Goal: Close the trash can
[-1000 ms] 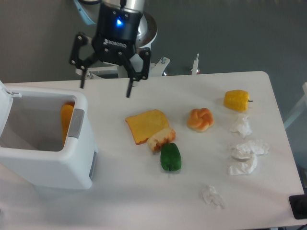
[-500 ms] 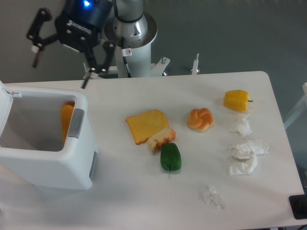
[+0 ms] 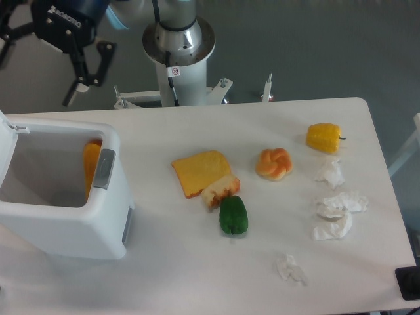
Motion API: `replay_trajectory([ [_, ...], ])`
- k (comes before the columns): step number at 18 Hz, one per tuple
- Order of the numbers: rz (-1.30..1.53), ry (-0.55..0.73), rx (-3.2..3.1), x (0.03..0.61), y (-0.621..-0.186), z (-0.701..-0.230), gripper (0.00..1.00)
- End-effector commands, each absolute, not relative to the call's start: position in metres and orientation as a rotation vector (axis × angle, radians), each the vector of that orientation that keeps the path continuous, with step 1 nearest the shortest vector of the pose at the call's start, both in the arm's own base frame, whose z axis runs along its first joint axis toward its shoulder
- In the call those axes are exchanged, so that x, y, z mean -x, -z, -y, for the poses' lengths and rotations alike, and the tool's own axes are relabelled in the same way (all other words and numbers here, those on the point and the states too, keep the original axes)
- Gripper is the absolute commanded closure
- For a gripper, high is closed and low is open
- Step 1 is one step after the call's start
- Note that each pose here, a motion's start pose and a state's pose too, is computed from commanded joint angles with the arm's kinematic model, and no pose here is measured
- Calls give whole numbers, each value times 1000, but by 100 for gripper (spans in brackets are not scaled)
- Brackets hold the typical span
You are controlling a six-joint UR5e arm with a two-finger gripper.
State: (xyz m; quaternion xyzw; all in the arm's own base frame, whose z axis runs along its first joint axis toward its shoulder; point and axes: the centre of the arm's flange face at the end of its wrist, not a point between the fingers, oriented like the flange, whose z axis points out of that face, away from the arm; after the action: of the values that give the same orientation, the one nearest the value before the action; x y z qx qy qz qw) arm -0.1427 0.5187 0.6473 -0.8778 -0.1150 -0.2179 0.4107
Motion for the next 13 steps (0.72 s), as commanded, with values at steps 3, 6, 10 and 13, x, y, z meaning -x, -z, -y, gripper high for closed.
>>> replay_trajectory([
  [3, 253, 597, 2208, 126, -647, -524, 0],
  [6, 212, 628, 2214, 109, -645, -531, 0],
  [10, 166, 680, 2210, 90, -645, -536, 0],
  [13, 137, 698, 2215, 76, -644, -538, 0],
])
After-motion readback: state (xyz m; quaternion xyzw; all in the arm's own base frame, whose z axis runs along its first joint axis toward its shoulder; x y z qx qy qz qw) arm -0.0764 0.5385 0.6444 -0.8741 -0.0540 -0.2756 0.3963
